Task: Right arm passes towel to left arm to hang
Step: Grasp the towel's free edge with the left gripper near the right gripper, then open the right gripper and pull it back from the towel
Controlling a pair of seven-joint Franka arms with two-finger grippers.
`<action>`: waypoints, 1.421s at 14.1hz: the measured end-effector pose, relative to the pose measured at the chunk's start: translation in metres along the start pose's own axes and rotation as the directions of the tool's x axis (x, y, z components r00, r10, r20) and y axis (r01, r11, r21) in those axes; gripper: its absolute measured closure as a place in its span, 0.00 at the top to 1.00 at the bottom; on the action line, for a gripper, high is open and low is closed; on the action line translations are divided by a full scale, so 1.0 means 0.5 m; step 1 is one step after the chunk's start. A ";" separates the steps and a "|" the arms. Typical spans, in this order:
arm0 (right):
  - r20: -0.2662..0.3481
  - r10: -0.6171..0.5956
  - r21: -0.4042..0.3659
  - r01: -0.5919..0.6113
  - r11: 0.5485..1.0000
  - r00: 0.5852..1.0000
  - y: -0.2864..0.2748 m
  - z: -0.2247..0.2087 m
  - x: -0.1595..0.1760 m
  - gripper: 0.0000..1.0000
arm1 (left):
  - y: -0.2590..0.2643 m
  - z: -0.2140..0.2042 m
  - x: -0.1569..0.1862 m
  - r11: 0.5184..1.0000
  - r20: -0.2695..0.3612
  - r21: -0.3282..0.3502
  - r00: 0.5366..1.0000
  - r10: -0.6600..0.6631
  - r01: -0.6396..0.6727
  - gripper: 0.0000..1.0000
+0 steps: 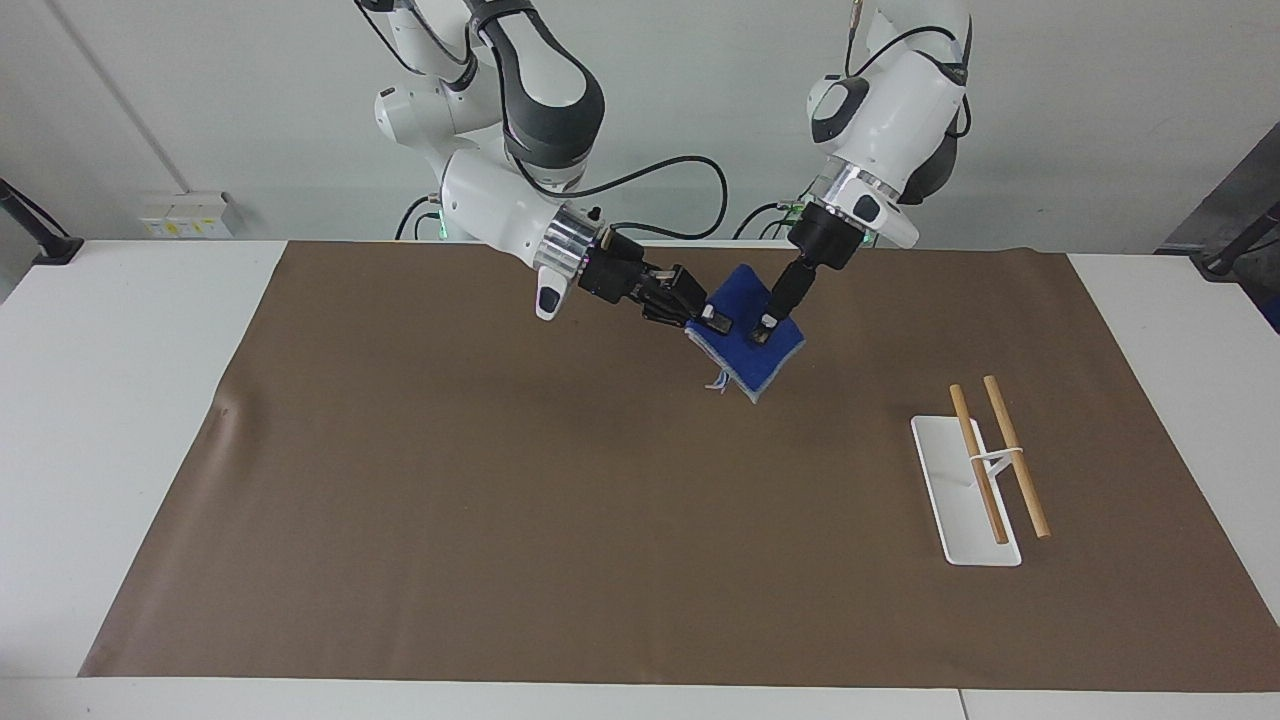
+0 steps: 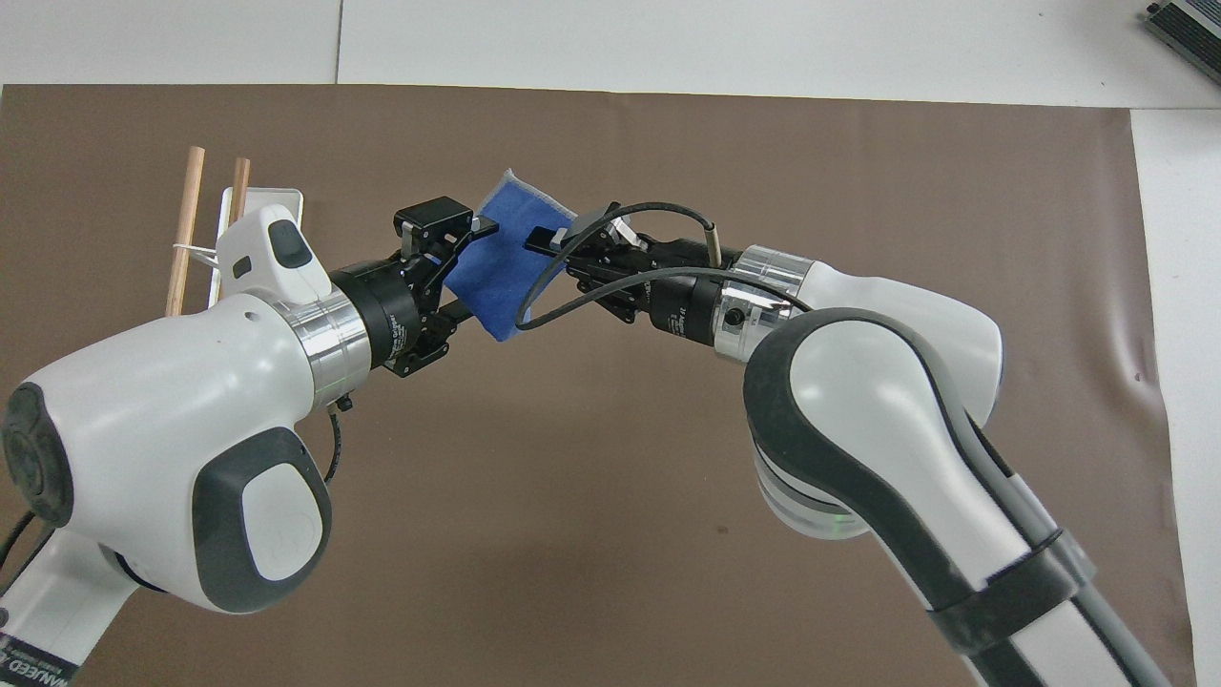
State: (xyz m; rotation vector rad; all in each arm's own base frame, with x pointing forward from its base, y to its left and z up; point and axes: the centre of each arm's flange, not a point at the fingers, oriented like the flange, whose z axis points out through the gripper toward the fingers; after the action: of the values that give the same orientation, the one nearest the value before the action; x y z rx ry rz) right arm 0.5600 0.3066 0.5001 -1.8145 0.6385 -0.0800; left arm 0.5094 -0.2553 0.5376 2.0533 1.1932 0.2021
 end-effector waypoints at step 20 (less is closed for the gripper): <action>-0.051 -0.404 -0.351 0.362 0.863 0.913 0.023 -0.064 0.103 1.00 | 0.005 -0.022 0.115 0.999 -0.082 -0.043 0.996 -0.021 0.018 0.02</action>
State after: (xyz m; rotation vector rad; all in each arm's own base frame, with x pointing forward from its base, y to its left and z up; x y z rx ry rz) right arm 0.5878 0.2528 0.4872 -2.2658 0.3781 -0.3745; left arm 0.5379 -0.2040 0.5347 2.0133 1.2480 0.3028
